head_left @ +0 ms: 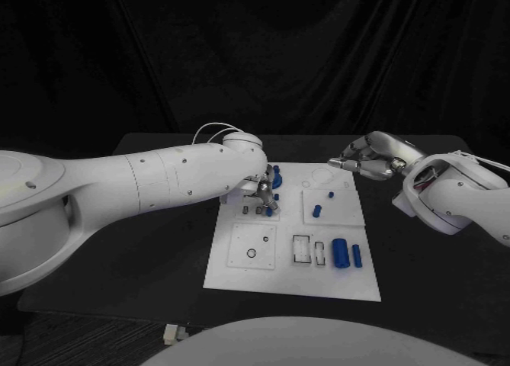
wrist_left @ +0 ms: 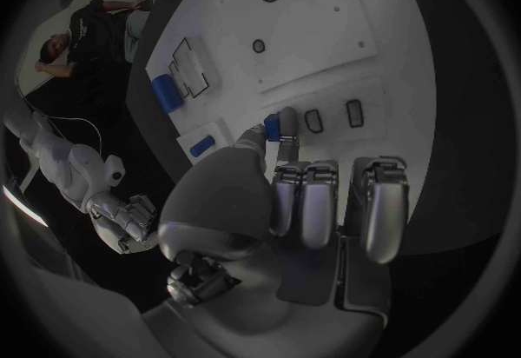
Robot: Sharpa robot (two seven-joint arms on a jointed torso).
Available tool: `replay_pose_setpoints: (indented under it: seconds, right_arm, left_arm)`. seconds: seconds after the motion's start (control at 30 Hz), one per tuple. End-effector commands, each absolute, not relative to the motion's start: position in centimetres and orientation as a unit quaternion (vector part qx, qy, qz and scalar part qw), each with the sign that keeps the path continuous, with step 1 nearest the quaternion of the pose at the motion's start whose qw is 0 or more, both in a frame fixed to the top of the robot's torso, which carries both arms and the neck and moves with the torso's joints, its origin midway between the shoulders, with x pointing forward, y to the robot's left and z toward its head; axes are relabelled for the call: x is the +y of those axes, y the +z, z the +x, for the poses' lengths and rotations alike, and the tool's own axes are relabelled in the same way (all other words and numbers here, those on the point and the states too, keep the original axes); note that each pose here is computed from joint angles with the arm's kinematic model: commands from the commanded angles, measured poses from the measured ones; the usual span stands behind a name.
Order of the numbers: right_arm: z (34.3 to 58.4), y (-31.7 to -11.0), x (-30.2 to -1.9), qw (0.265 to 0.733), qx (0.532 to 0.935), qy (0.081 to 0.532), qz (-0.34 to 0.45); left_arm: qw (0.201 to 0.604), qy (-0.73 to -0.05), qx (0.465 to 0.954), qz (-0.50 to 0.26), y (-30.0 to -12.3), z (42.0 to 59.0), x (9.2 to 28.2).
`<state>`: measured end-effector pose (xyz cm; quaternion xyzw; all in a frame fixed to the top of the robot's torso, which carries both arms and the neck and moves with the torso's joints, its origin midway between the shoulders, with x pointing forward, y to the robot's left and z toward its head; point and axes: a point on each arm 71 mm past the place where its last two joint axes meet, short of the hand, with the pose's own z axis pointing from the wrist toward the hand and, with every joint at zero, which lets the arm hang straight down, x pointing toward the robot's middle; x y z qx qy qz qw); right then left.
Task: Assemble the parts on the task board
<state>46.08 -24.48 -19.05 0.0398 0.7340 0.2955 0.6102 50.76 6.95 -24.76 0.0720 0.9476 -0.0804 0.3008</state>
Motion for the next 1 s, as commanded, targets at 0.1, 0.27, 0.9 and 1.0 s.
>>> replay_pose_setpoints:
  seconds: [0.1,0.27,0.9,1.0]
  right_arm:
    - [46.0,-19.2,-24.6,0.609,0.737,0.291,0.042]
    - [46.0,-19.1,-24.8,0.609,0.737,0.289,0.044]
    - [46.1,-19.3,-25.0,0.61,0.738,0.287,0.045]
    - [46.0,-19.4,-25.0,0.609,0.738,0.287,0.045]
  left_arm:
    - [0.302,-0.084,0.947,0.068,-24.9,50.5,7.1]
    - [0.31,-0.085,0.945,0.058,-24.8,50.4,8.0]
    - [0.358,-0.088,0.93,0.014,-22.5,50.8,11.5]
    - [0.359,-0.089,0.929,0.013,-22.5,50.9,11.5]
